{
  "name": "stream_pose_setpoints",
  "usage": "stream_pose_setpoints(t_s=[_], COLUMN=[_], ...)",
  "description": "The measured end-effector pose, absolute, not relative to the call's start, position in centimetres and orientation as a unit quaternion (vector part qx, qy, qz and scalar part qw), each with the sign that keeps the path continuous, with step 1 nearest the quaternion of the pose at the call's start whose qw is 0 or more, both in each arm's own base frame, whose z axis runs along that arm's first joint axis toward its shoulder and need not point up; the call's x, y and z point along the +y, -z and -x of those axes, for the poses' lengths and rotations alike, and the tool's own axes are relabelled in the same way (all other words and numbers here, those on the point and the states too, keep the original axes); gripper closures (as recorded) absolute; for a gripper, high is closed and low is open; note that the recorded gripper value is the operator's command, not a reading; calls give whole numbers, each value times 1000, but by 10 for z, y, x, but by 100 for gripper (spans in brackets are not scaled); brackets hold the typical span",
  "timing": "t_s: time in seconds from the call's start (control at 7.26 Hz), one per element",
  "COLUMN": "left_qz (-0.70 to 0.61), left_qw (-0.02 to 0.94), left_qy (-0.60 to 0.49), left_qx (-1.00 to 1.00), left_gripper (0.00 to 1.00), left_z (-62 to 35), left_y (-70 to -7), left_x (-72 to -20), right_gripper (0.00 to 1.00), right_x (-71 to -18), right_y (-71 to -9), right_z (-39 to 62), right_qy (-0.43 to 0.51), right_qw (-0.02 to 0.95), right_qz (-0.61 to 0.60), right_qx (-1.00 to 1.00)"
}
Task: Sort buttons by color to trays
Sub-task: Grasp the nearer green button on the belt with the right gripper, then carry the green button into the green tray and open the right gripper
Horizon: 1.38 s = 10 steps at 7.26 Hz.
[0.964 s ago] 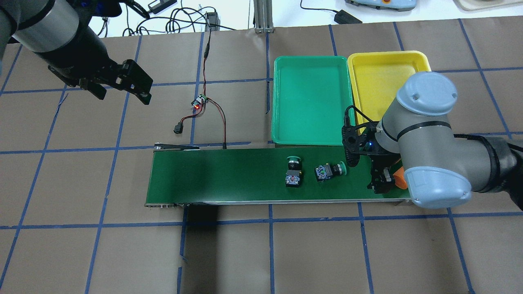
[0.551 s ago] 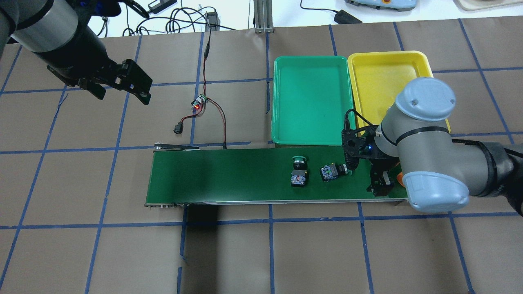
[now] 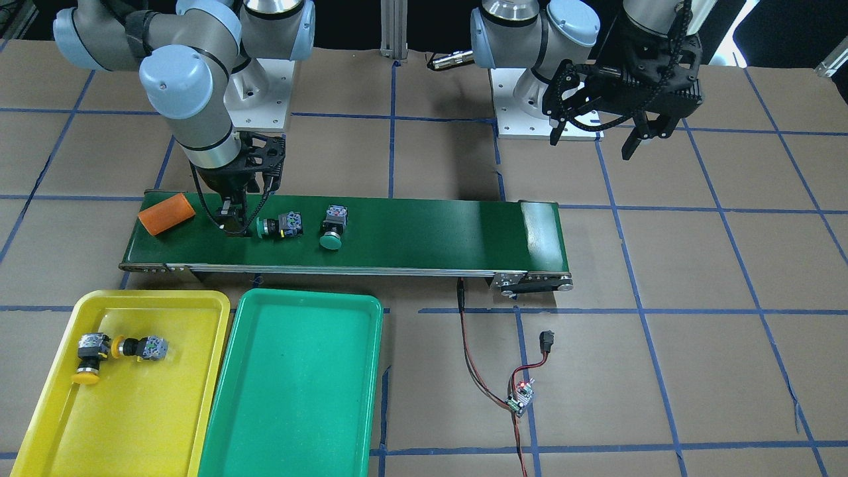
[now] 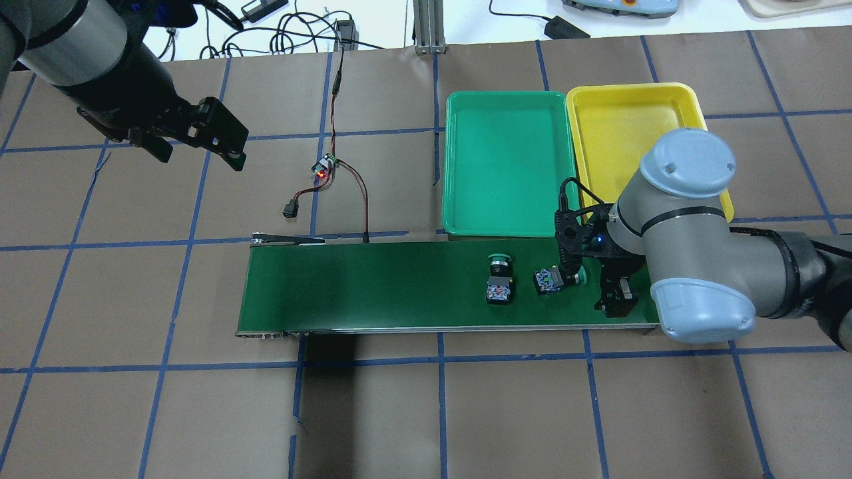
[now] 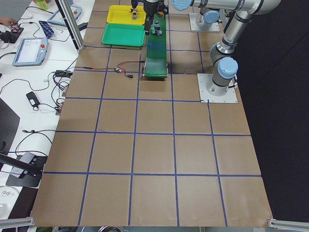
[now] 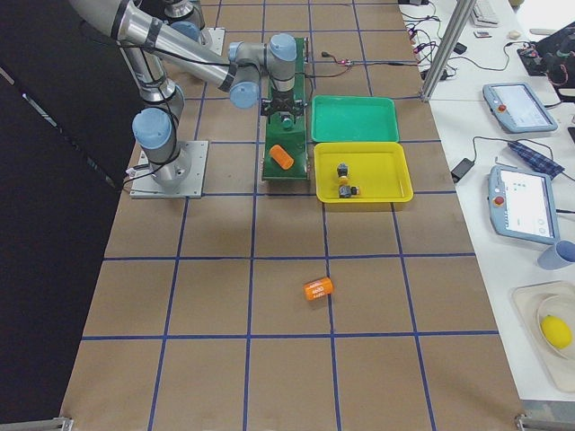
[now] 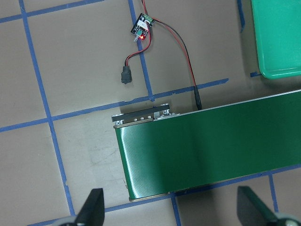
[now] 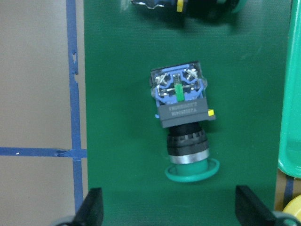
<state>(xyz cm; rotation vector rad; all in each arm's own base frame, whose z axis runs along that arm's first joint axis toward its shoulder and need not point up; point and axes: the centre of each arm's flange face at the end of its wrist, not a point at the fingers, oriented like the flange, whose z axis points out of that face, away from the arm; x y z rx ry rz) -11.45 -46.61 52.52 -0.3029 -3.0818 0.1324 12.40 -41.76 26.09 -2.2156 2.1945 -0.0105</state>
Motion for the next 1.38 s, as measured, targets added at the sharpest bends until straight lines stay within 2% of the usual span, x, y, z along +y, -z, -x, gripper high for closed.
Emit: stream_pose_setpoints(t_s=[0.14, 0.28, 0.41, 0.55, 0.69, 0.96, 1.38], left_qz=[98, 98, 98, 98, 98, 97, 96], left_qw=[21, 21, 21, 21, 22, 22, 22], left_qy=[-43, -43, -43, -43, -43, -47, -49], left_qx=[-994, -994, -994, -994, -994, -994, -994], left_gripper=[0, 0, 0, 0, 0, 0, 0], left_z=[114, 114, 115, 115, 115, 114, 114], left_y=[-525, -525, -525, -526, -526, -527, -527], left_x=[-466, -466, -466, -466, -466, -467, -468], right_gripper=[1, 8, 24, 56, 80, 88, 88], right_x=[-421, -423, -424, -425, -426, -426, -428], right_y=[-256, -253, -252, -252, -252, -252, -255], right_z=[-124, -124, -124, -124, -124, -124, -124], right_qy=[5, 6, 7, 9, 9, 8, 12], right_qw=[10, 10, 9, 7, 6, 5, 2], right_qz=[710, 710, 710, 710, 711, 713, 711], right_qx=[704, 704, 704, 704, 703, 701, 703])
